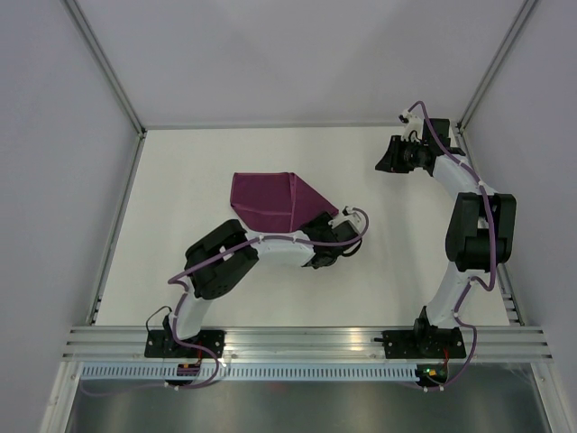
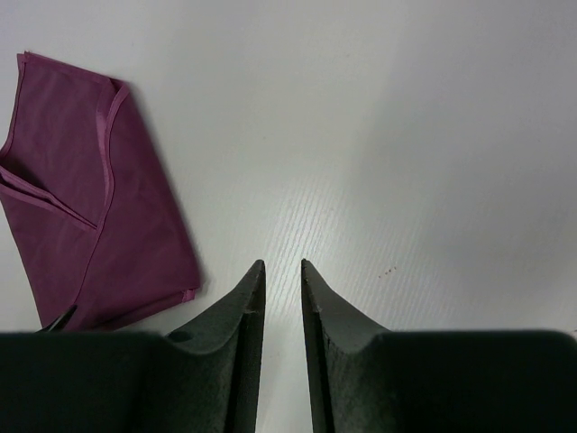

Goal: Fold the napkin, place the utensils inside, and roll it up
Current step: Roll the napkin with the utensil

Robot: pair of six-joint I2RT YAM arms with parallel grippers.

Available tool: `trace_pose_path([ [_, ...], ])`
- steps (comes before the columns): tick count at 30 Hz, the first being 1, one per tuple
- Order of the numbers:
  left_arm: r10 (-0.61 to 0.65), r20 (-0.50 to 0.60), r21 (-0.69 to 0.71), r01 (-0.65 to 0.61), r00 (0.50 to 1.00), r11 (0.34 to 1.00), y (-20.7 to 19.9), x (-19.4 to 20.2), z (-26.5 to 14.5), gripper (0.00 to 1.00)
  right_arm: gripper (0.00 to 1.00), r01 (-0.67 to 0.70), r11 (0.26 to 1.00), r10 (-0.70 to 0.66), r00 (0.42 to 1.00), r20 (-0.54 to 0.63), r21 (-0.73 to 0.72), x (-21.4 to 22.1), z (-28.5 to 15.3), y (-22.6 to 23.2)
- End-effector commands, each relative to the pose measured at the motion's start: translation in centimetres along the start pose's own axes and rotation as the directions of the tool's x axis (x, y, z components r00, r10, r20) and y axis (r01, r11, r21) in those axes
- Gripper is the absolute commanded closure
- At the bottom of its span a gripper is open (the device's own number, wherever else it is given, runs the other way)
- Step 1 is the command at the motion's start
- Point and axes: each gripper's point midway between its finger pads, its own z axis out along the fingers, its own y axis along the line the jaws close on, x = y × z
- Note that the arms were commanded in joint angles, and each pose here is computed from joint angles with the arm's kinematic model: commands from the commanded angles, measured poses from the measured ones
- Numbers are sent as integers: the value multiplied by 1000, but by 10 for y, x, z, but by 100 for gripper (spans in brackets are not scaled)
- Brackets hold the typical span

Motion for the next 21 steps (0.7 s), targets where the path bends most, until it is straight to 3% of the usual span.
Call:
trace_pose_path([
  [1, 39, -34, 31, -37, 999, 999, -7, 13, 11, 41, 72, 15, 1000, -15, 1000, 27, -13, -9, -8, 6],
  [21, 29, -80, 208, -12, 996, 978, -26, 39, 34, 64, 73, 28, 1000, -28, 999, 25, -10, -7, -7, 3],
])
